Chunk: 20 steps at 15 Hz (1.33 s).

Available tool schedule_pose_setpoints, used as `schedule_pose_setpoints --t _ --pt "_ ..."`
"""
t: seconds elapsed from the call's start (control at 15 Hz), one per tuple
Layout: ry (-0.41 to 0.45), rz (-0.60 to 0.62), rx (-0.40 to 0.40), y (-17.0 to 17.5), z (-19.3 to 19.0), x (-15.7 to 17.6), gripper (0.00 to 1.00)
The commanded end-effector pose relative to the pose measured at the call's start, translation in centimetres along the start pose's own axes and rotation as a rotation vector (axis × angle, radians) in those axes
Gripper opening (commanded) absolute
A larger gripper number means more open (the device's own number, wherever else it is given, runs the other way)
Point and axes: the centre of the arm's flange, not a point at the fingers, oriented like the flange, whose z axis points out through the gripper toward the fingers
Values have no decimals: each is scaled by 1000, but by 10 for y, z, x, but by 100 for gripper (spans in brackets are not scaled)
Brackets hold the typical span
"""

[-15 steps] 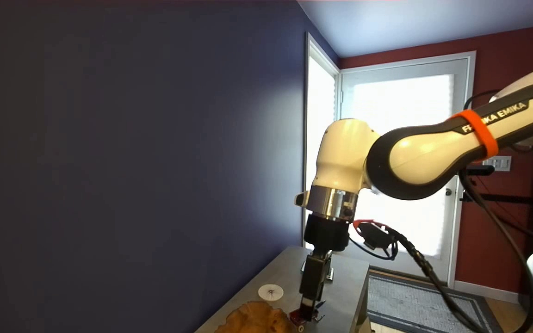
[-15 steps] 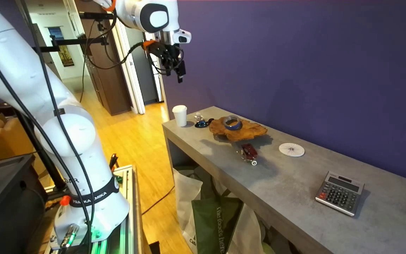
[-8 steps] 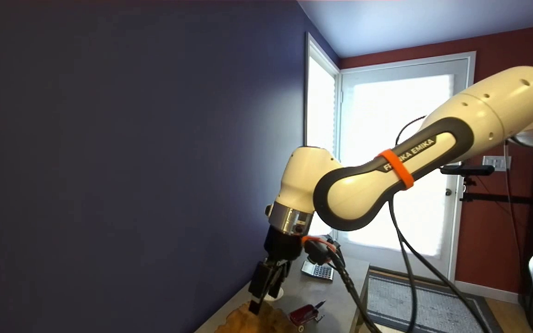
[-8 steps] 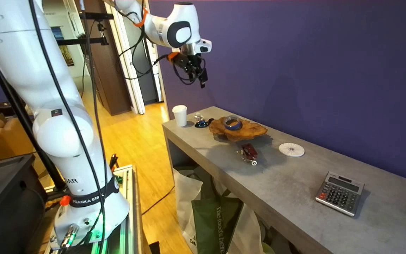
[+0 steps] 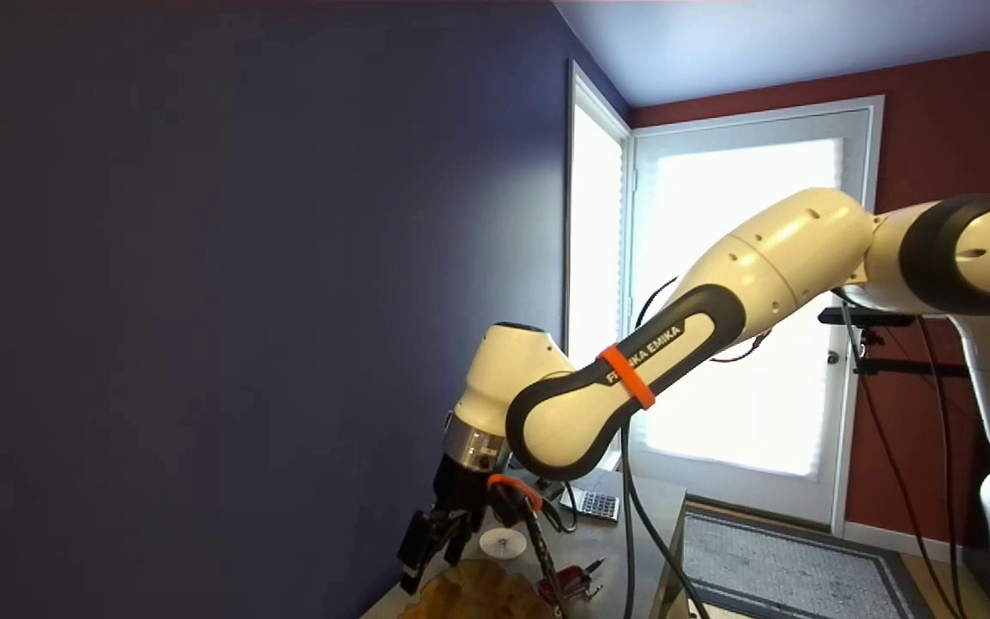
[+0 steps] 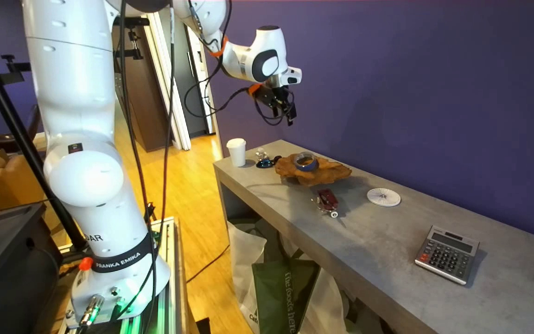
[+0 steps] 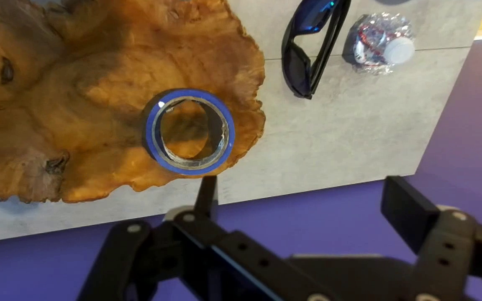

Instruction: Remove the blue masking tape from the wooden plate and put it on the table

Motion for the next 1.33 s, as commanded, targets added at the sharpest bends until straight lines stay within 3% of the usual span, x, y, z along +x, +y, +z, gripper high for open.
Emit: schedule_pose_setpoints --t 0.0,0.47,1.27 --pt "22 40 -22 -2 50 27 100" --pt "7 136 -53 26 119 29 100" --pt "-19 178 -27 35 161 35 100"
